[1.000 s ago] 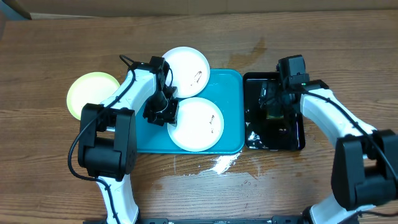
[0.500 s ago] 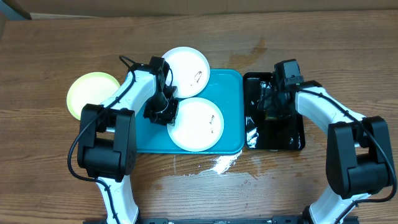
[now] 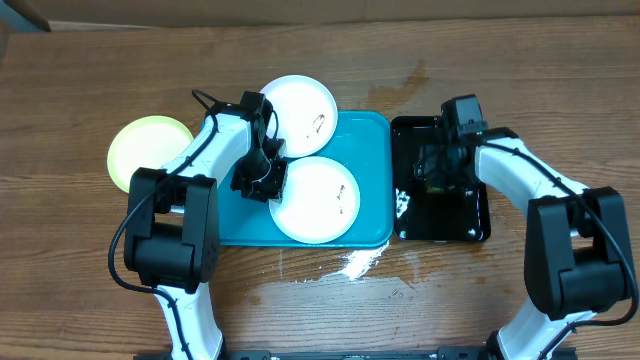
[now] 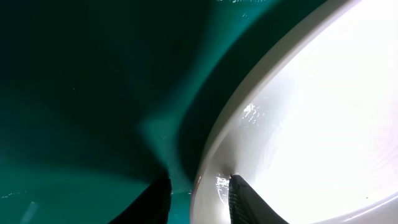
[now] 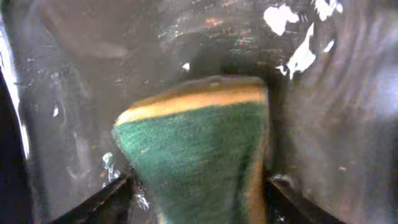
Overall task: Clean dirty plates on tray and stack at the side
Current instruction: 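Grasp the green sponge and dip it in the black tray with right gripper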
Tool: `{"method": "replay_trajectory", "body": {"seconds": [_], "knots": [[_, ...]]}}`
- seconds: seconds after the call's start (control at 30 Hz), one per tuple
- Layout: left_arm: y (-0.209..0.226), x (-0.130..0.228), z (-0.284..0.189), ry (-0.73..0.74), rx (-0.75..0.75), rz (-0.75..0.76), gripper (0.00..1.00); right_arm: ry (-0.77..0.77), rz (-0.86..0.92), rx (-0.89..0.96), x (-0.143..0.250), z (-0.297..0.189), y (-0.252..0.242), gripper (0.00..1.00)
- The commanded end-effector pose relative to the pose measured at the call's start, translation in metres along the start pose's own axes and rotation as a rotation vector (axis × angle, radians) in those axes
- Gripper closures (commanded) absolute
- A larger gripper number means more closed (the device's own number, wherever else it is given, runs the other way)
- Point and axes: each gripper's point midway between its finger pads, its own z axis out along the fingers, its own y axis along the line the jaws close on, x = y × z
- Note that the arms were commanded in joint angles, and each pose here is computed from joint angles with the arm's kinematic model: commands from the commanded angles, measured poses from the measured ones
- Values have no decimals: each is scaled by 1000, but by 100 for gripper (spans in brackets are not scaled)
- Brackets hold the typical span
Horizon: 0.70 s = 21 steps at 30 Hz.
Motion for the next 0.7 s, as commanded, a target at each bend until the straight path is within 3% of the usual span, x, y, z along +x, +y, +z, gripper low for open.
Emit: {"method": "replay_trajectory", "body": {"seconds": [0.0,0.03,0.1,0.17,0.37,0.67], "knots": [[2,3,1,1,-7,-10,67,-18,2,-2,3,0,0,64],[2,3,1,1,-7,-11,67,-25,2,-5,0,-1,0,80],[2,3,1,2,-7,-10,66,-40,2,-9,-9,-9,3,96],[2,3,1,2,-7,-10,67,-50,1,-15,-21,-26,8,96],[3,3,1,0,-7,-12,94,-52,-4,-22,-38,-94,18,96],[2,3,1,2,-4,-10,96,14,-2,-85,-12,-126,26,96]]}}
